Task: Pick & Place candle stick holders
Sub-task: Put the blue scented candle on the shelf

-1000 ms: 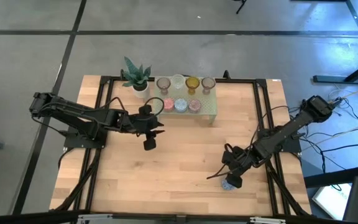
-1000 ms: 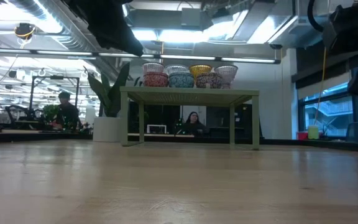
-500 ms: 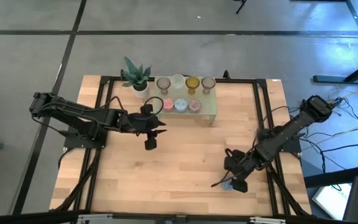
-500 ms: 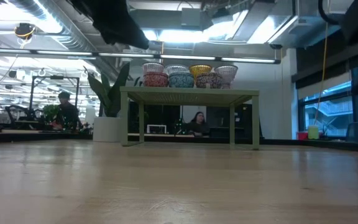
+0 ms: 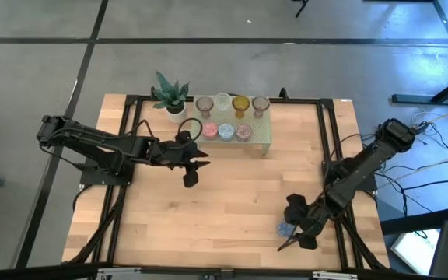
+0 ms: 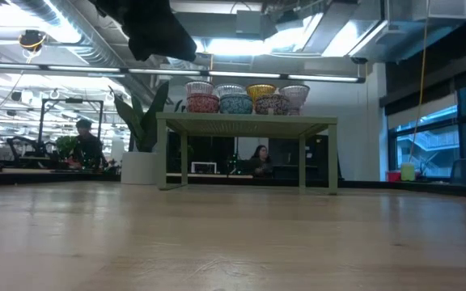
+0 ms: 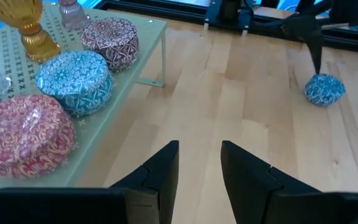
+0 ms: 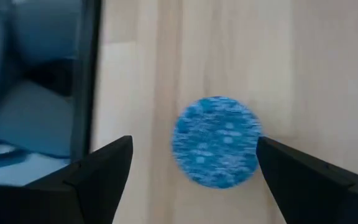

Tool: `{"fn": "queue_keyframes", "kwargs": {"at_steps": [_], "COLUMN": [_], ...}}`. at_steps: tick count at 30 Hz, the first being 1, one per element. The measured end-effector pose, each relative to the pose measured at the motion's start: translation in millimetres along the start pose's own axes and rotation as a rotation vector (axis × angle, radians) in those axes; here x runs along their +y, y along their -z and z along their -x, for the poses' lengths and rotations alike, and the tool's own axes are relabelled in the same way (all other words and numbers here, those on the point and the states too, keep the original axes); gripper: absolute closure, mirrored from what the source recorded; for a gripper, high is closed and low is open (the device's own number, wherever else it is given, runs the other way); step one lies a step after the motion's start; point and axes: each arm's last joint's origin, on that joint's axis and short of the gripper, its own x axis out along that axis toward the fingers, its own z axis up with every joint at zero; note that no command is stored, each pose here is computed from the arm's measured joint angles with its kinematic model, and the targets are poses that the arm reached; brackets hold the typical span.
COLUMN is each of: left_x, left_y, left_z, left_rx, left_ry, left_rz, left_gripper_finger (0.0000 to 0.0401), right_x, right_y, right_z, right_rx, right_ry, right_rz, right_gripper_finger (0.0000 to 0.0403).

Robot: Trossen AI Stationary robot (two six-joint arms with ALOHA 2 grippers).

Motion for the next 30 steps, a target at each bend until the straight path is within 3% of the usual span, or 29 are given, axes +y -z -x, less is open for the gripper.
{"fn": "queue_keyframes", "kwargs": {"at_steps": [5, 15, 19, 30], "left_x": [0, 0, 0, 0], "left_y": [0, 0, 0, 0], "left_z": [0, 0, 0, 0], "left_rx": [0.0, 0.0, 0.0, -0.001], "left_ry": [0.0, 0.0, 0.0, 0.0], "left_rz": [0.036, 0.036, 0.036, 0.034], "left_gripper_finger": [0.0285, 0.0285, 0.0285, 0.0285], "right_x": [4, 4, 1, 5], "right_y": [1, 15, 17, 18], "right_z": [0, -30, -38, -40], "right_rx": [-0.076, 0.024, 0.003, 0.055], "right_ry": [0.047, 0.132, 0.197, 0.123], "right_rz": [0.069, 0.11, 0.08, -0.008], "right_gripper_finger": [0.0057, 0.0057, 0.0057, 0.0057]}}
